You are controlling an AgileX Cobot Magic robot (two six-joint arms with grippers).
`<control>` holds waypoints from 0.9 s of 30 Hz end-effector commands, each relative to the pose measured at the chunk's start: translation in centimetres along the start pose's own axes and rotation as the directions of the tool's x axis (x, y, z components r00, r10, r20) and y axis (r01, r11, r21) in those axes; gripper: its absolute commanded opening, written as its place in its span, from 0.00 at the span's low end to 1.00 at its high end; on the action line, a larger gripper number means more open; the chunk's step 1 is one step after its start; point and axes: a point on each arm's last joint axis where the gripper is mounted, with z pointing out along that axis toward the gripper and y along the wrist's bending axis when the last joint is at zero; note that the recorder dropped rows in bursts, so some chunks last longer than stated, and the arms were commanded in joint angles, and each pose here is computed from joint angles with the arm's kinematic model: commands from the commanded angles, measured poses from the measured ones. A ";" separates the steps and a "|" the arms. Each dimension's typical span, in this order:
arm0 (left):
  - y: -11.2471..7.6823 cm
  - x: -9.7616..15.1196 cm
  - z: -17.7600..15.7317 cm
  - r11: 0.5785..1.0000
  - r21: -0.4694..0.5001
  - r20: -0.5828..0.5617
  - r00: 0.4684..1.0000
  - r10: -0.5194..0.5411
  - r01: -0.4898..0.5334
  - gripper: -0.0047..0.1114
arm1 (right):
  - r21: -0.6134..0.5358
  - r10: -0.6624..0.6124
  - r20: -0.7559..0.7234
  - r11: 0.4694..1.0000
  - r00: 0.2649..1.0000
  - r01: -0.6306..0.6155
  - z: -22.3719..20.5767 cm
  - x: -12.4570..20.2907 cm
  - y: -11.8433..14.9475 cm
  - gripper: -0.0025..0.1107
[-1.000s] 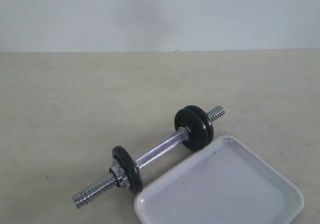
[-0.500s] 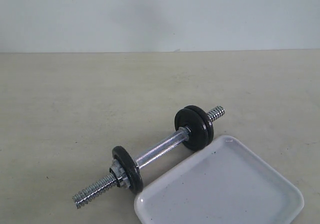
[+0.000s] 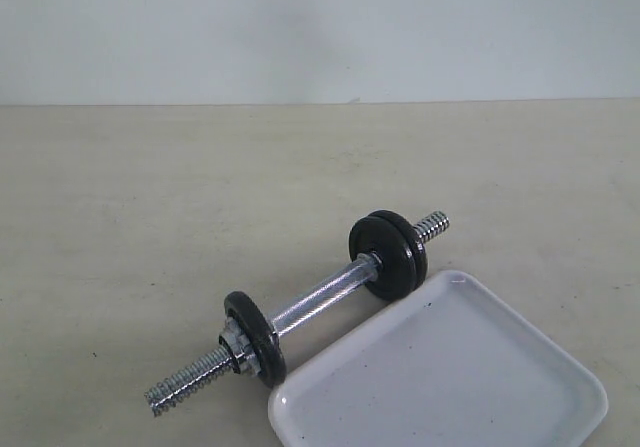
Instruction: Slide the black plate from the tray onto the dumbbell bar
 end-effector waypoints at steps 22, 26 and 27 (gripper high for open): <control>0.0 0.0 0.0 1.000 -0.002 0.009 1.000 -0.006 0.006 0.08 | 0.006 0.003 -0.004 1.000 1.000 -0.003 0.0 0.0 0.0 0.03; 0.0 0.0 0.0 1.000 -0.002 0.009 1.000 -0.006 0.006 0.08 | 0.006 0.003 -0.004 1.000 1.000 -0.003 0.0 0.0 0.0 0.03; 0.0 0.0 0.0 1.000 -0.002 0.009 1.000 -0.006 0.006 0.08 | 0.006 0.003 -0.004 1.000 1.000 -0.003 0.0 0.0 0.0 0.03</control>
